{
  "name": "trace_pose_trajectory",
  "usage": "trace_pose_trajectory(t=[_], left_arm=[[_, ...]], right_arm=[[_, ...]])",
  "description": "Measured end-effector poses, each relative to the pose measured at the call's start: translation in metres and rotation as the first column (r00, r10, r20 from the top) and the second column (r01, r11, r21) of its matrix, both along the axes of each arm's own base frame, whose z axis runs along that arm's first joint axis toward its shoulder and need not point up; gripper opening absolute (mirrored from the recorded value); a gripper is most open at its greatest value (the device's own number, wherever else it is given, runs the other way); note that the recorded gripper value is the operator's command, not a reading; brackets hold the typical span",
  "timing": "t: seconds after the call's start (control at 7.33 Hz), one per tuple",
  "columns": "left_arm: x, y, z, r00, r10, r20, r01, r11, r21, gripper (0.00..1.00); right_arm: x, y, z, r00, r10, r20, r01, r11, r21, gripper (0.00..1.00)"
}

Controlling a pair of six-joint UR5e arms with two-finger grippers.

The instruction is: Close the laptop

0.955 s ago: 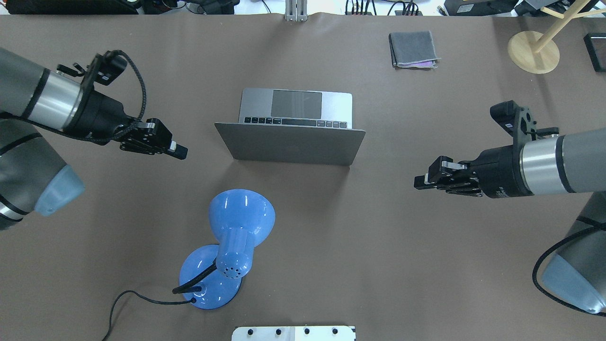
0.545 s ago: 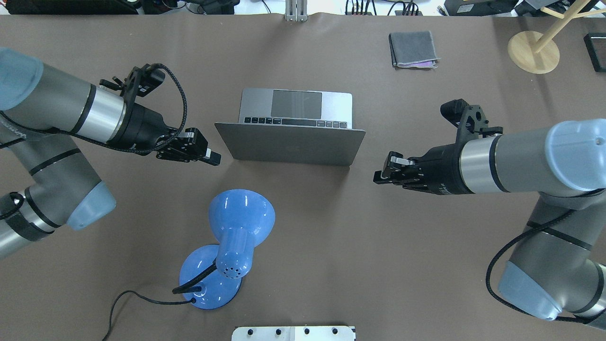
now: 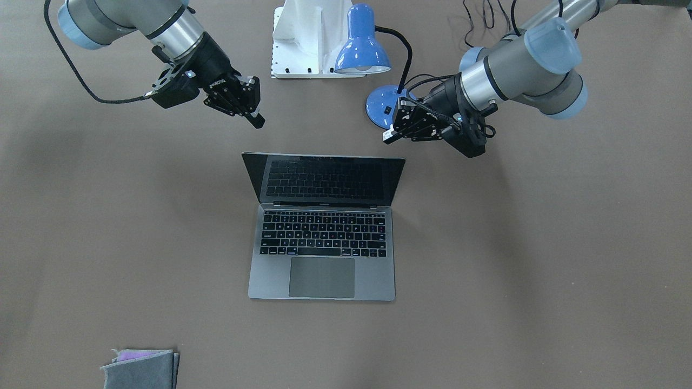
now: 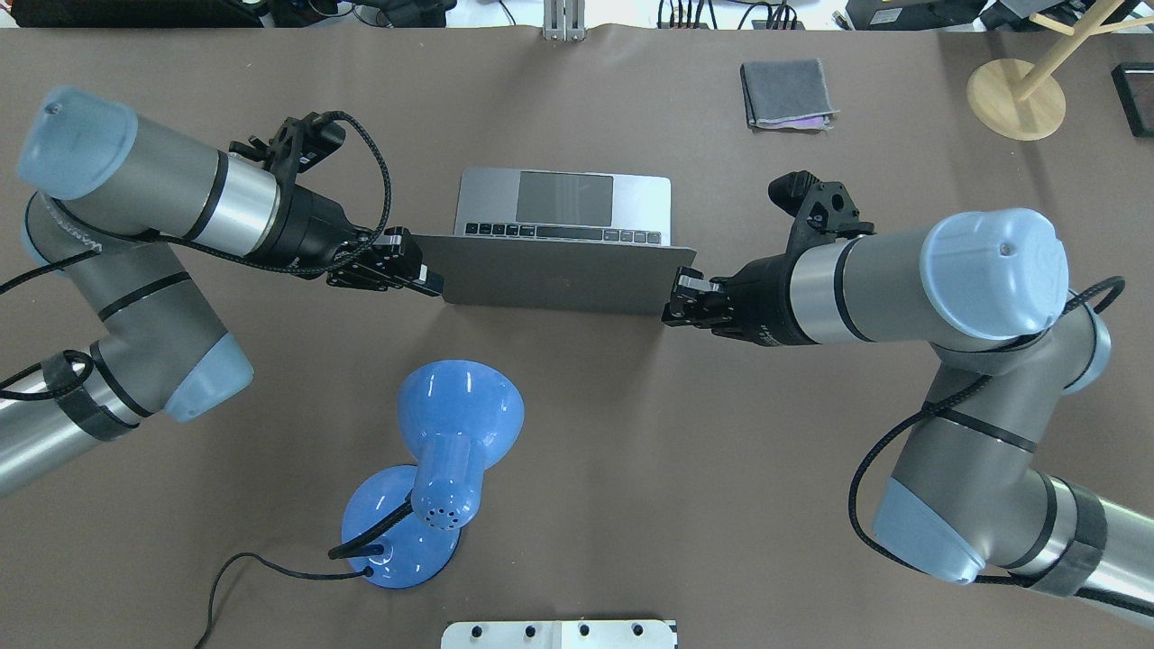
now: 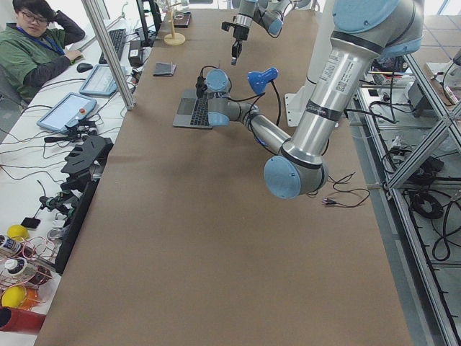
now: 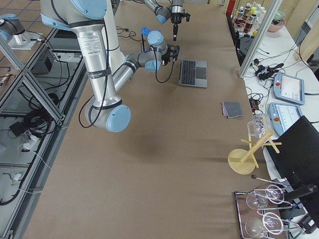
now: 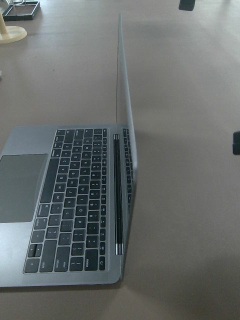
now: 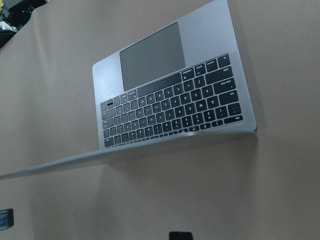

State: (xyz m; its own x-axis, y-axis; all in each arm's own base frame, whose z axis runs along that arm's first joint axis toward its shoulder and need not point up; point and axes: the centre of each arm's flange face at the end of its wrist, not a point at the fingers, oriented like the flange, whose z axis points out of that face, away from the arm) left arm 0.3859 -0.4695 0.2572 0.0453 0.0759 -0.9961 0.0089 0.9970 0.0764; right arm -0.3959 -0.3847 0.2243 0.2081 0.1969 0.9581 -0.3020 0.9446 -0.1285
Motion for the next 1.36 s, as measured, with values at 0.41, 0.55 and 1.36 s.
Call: trace_pose_trajectory(t=[0.41, 0.55, 1.36], left_arm=[[0.003, -0.006, 0.004, 1.0, -0.021, 0.009, 0.021, 1.0, -0.005, 0.0], [0.002, -0.008, 0.002, 0.999, -0.031, 0.008, 0.032, 0.999, -0.004, 0.0], [0.013, -0.047, -0.031, 0.984, -0.152, 0.097, 0.154, 0.988, -0.018, 0.0]], right_arm=[[-0.004, -0.018, -0.001, 0.999, 0.023, -0.024, -0.023, 1.0, -0.006, 0.0], [-0.003, -0.026, 0.0, 0.999, 0.035, -0.031, -0.035, 0.999, -0.004, 0.0], [-0.011, -0.095, 0.013, 0.991, 0.093, -0.097, -0.093, 0.996, 0.004, 0.0]])
